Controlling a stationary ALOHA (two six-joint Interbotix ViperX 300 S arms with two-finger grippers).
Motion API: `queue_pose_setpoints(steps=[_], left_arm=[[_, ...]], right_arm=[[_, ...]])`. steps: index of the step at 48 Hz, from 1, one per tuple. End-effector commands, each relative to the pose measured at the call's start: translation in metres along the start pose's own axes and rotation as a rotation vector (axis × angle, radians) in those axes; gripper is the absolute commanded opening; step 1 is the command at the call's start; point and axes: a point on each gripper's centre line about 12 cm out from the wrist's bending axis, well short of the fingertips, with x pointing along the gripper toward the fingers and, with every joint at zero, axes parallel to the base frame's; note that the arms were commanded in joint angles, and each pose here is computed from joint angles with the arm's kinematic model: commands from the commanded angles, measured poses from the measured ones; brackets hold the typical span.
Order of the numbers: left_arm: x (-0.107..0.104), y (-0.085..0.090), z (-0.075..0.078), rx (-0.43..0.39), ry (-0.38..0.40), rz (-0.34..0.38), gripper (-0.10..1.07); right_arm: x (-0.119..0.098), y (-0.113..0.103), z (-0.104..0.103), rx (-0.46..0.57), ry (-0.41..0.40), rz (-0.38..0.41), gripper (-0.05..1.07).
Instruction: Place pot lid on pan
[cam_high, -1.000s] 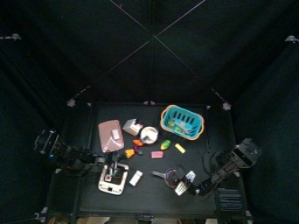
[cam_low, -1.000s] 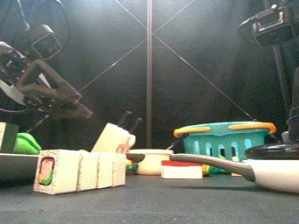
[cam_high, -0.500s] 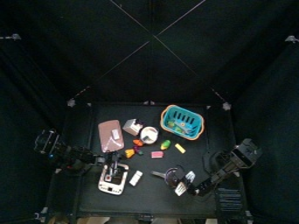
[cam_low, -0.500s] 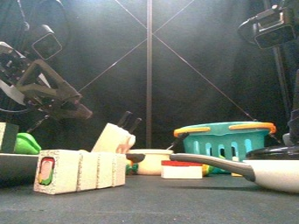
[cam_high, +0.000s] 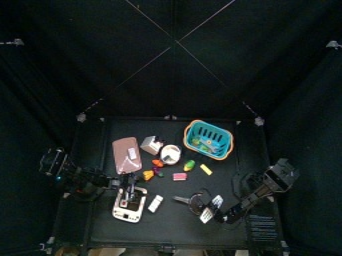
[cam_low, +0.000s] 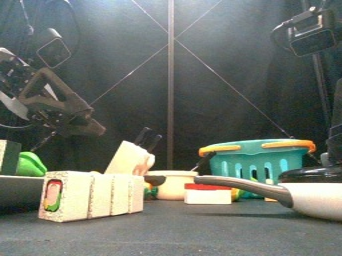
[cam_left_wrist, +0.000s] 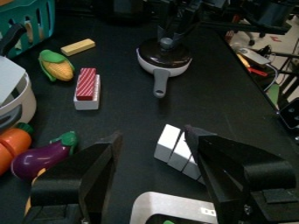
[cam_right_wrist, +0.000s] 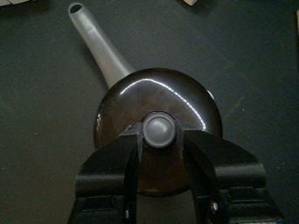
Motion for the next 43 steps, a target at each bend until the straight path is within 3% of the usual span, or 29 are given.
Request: queue_pose_setpoints(steps=[1, 24, 43], left_arm=[[0.0036, -0.0015, 0.0061, -0.003, -0.023, -0.003, 0.93], [0.0036, -0.0015, 0.0061, -0.003, -0.023, -0.003, 0.93], [0.0036, -0.0015, 0.0061, -0.003, -0.023, -0.003, 0.93]], right_arm=[[-0.0026, 0.0011, 0.0060, 0.016, -0.007, 0.011, 0.65], [-0.0029, 0.0026, 0.0028, 0.014, 0.013, 0.025, 0.65], [-0.0122, 0.0002, 0.0119, 0.030, -0.010, 0.035, 0.65]])
